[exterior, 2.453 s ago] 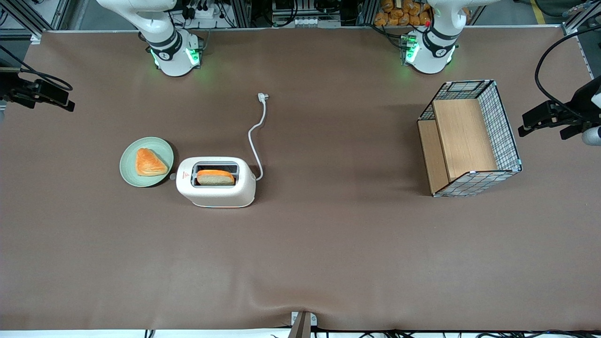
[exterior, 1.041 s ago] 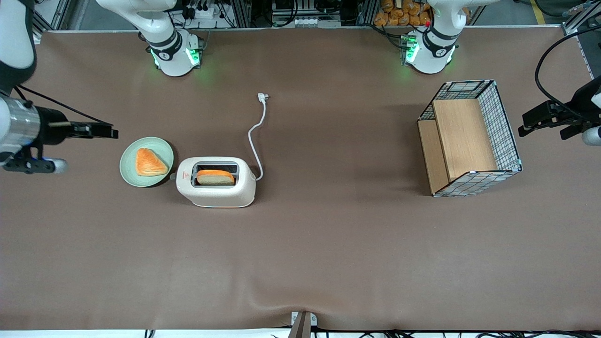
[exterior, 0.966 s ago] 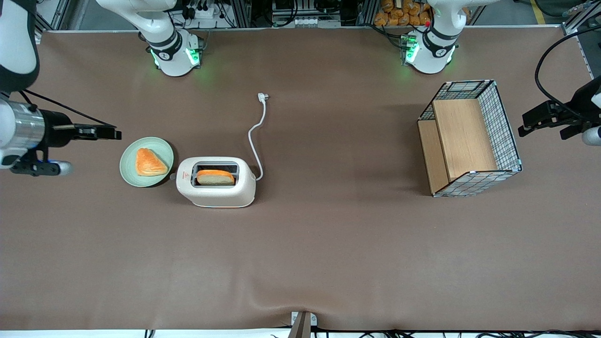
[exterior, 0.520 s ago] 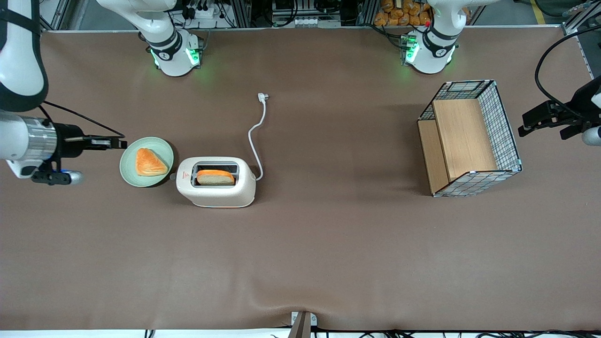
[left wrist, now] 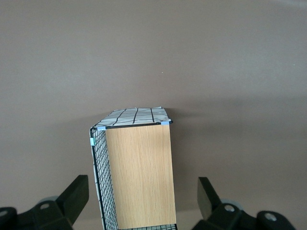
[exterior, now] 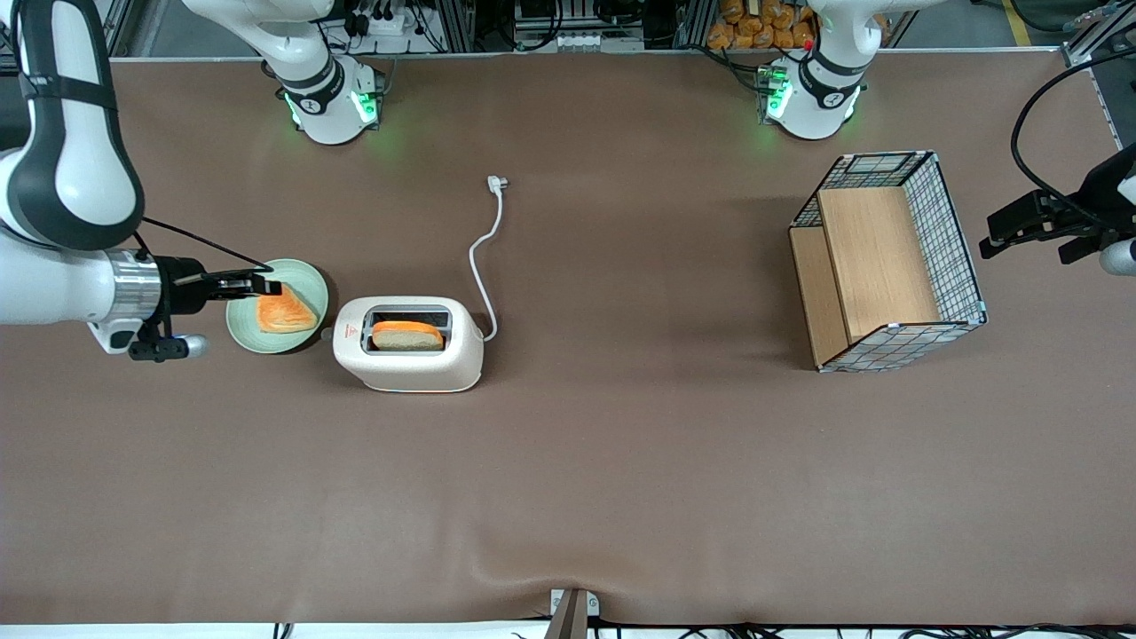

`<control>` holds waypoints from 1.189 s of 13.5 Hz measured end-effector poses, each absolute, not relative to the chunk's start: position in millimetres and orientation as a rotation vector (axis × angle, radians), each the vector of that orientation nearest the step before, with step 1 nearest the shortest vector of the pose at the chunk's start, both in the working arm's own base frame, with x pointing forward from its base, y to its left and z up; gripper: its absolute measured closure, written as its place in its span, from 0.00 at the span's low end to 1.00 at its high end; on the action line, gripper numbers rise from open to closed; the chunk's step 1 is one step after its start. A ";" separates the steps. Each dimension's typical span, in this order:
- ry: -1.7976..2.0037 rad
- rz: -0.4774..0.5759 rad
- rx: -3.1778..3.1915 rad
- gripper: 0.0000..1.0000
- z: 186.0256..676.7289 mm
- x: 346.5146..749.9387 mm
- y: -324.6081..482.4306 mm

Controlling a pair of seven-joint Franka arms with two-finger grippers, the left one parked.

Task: Press toaster button with right arm
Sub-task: 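Move the right gripper over the plate toward the toaster's side knob, then lower the right gripper onto the toaster's lever and press it down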

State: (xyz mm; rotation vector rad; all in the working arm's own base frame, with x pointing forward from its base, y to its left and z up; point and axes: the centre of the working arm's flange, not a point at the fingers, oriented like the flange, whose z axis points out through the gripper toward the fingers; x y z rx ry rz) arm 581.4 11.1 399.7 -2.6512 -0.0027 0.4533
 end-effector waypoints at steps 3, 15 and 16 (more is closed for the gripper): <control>-0.074 0.404 -2.612 0.99 381.1 583.1 12.8; -0.065 0.347 -2.509 0.99 301.8 601.7 11.8; -0.058 0.354 -2.502 0.99 297.4 601.6 12.2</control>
